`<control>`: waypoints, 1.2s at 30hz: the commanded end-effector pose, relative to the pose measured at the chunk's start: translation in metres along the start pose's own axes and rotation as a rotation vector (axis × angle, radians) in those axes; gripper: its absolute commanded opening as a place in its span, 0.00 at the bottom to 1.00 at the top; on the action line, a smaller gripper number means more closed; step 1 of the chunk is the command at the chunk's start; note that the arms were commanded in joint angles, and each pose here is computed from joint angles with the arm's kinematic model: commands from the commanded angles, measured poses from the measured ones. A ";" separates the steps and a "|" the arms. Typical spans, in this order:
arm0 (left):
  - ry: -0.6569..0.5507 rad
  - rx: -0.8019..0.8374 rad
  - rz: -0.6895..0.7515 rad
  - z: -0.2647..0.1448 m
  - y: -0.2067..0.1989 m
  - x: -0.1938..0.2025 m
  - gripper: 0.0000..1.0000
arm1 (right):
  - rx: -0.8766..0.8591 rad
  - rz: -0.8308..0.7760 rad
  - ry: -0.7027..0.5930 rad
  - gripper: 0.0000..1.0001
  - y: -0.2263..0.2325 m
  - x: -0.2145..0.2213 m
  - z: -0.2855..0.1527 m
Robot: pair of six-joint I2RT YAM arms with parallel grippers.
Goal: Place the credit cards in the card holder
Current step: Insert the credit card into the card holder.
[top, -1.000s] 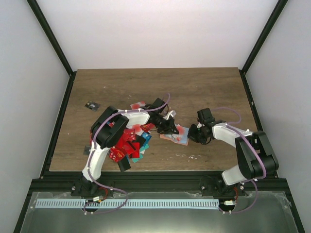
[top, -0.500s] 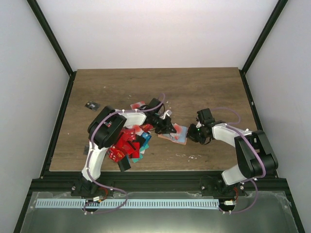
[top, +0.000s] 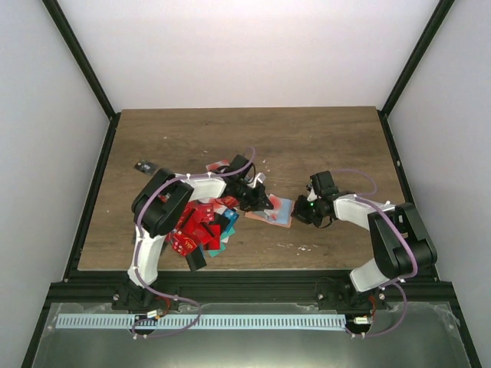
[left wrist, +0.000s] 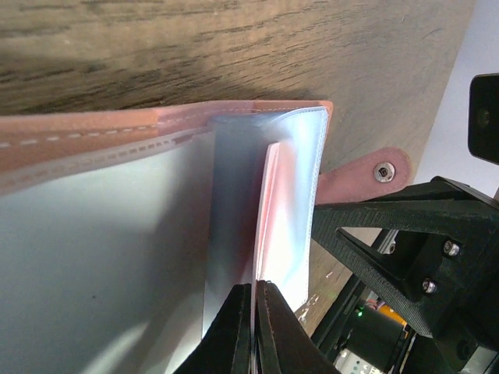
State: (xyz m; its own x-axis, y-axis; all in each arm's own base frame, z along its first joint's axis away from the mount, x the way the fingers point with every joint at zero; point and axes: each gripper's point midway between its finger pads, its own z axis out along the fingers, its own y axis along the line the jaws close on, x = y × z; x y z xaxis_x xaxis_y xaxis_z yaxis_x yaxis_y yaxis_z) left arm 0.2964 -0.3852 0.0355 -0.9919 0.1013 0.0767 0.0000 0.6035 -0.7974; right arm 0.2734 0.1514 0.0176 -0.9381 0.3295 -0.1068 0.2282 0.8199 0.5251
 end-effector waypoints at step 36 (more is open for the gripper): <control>-0.081 0.001 0.092 0.003 0.025 -0.017 0.04 | 0.032 -0.003 0.075 0.05 -0.017 0.017 0.022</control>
State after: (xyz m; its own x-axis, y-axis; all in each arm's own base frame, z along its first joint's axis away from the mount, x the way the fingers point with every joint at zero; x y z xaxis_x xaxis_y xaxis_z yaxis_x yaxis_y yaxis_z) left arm 0.3191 -0.3832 0.0315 -0.9945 0.0887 -0.0560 0.0956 0.5479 -0.8311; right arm 0.2816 0.1657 0.0173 -0.9486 0.2924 -0.1207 0.1698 0.7925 0.5858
